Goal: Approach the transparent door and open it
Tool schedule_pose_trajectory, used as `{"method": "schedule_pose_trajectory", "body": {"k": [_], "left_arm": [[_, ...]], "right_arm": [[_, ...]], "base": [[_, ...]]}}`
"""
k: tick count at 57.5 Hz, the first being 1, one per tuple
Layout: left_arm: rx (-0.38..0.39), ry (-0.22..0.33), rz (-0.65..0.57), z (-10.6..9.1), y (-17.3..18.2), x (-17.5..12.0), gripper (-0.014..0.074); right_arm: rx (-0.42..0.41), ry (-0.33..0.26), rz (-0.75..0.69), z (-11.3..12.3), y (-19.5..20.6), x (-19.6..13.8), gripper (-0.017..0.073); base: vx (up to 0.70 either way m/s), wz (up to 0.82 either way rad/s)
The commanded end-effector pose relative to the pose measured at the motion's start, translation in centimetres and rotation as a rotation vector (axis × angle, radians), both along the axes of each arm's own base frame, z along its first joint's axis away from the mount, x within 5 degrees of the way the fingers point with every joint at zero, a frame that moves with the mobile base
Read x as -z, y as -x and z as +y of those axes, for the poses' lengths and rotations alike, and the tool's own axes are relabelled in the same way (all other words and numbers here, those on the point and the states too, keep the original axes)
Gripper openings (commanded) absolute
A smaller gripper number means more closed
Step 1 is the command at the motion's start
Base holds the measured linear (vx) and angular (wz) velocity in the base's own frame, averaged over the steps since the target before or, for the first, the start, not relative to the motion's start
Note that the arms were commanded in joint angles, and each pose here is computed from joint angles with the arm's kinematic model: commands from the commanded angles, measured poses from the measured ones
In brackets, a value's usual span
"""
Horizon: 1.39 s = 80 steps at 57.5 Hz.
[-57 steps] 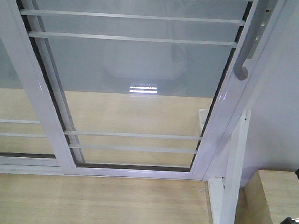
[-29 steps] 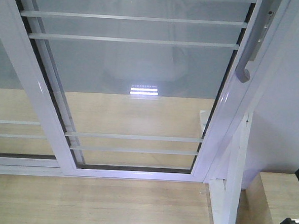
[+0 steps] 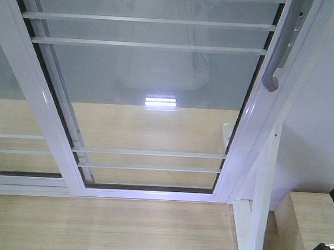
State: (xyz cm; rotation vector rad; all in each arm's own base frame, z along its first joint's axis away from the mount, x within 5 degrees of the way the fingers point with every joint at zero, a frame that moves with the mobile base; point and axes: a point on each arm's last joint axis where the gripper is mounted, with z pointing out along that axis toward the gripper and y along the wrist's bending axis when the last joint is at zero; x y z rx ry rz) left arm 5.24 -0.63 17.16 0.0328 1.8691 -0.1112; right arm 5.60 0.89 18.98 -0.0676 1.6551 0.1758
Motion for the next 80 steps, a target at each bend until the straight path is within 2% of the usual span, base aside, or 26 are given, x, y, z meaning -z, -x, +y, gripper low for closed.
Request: {"method": "schedule_pose_trajectory", "body": {"k": [1,7,13,30,47,59,69,75,80], "left_arm": [[-0.005,0.011,-0.071,0.0,-0.2,0.0,0.0004],[-0.005,0.011,-0.071,0.0,-0.2,0.0,0.0004],[-0.006,-0.019,-0.102,0.1,-0.2,-0.2,0.0004],[-0.027,0.004,-0.365,0.2,-0.4,-2.6,0.0004],[-0.028,0.006,-0.388,0.3,-0.4,-2.8,0.0004],[-0.039,0.025,-0.516,0.3,-0.2,-4.1,0.0004],[-0.050,0.158,-0.605,0.5,0.1,-5.4,0.0004],[-0.044,0.156,-0.587,0.4,0.1,-7.2,0.0004],[-0.036,0.100,-0.556,0.3,-0.3,-9.7,0.0004]], "right_arm": [[0.003,-0.003,-0.068,0.0,-0.1,-0.3,0.0013],[0.003,-0.003,-0.068,0.0,-0.1,-0.3,0.0013],[0.003,-0.003,-0.068,0.0,-0.1,-0.3,0.0013],[0.003,-0.003,-0.071,0.0,-0.1,-0.3,0.0013],[0.003,-0.005,-0.084,0.0,-0.1,-0.4,0.0013],[0.003,-0.014,-0.140,0.0,0.0,-1.0,0.0013],[0.008,0.058,-0.287,-0.1,0.4,-3.8,0.0013],[0.011,0.068,-0.307,-0.2,0.8,-6.6,0.0013],[0.012,0.081,-0.292,-0.2,0.8,-9.8,0.0013]], "base": [[0.00,0.00],[0.00,0.00],[0.00,0.00],[0.00,0.00],[0.00,0.00],[0.00,0.00],[0.00,0.00],[0.00,0.00],[0.00,0.00]]}}
